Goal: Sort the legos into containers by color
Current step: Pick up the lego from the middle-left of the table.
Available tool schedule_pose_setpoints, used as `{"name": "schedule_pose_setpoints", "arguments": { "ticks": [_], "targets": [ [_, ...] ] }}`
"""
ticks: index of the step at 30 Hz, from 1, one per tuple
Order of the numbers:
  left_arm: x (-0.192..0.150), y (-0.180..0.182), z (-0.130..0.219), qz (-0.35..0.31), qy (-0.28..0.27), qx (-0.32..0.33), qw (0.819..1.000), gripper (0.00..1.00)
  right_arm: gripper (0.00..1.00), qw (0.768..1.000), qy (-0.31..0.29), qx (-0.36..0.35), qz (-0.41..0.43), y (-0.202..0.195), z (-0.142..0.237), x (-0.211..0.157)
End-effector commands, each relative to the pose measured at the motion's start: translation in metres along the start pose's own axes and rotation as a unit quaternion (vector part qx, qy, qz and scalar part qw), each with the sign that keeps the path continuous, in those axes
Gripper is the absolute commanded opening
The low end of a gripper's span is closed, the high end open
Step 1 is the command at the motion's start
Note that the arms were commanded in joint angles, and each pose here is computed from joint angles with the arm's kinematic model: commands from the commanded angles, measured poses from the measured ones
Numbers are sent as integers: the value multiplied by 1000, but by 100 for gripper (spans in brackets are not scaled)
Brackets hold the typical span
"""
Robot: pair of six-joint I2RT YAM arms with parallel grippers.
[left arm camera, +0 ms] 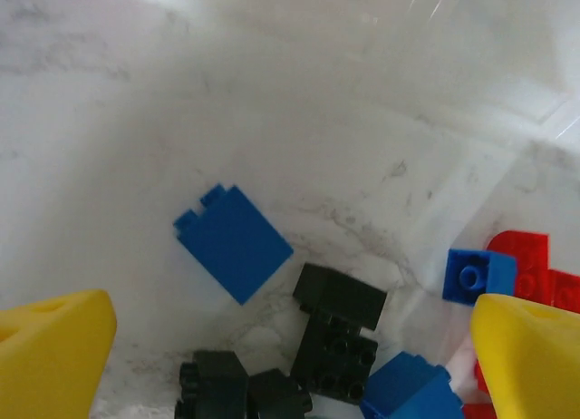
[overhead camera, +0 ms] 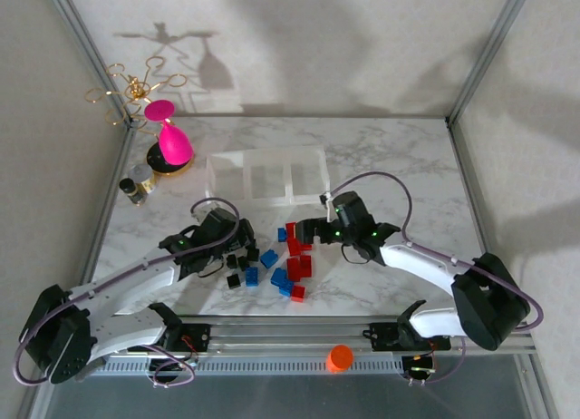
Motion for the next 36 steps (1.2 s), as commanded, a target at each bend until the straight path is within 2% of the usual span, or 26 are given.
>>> {"name": "schedule_pose_setpoints", "arguments": {
  "ticks": [1, 6, 13, 18, 27, 36],
  "targets": [
    [-3, 2, -7, 26, -13, 46, 999, 100, 99, 1000, -13, 22, 7, 16, -5, 10],
    [-2, 0, -21, 42, -31, 69, 996, 95, 99, 1000, -15, 19, 8, 17, -8, 12],
    [0, -3, -36, 51, -44, 93, 993, 82, 99, 999, -33, 11, 9, 17, -2, 15],
    [2, -6, -46, 49, -42, 109, 992, 75, 99, 999, -36, 7, 8, 16, 0, 15],
    [-1, -7, -60, 45, -39, 130, 990, 68, 99, 999, -34, 9, 3, 16, -2, 13],
    [-3, -5, -64, 36, -41, 141, 989, 53, 99, 1000, -28, 12, -2, 15, -6, 12]
  ]
}}
Point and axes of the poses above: each hand's point on the last joint's axis, 136 mm out from that joint toward the fingers, its own z axis back along the fingers, its own y axis along the line the jaws close on, x = y × z, the point moved 10 cm from there along z, back along the fingers
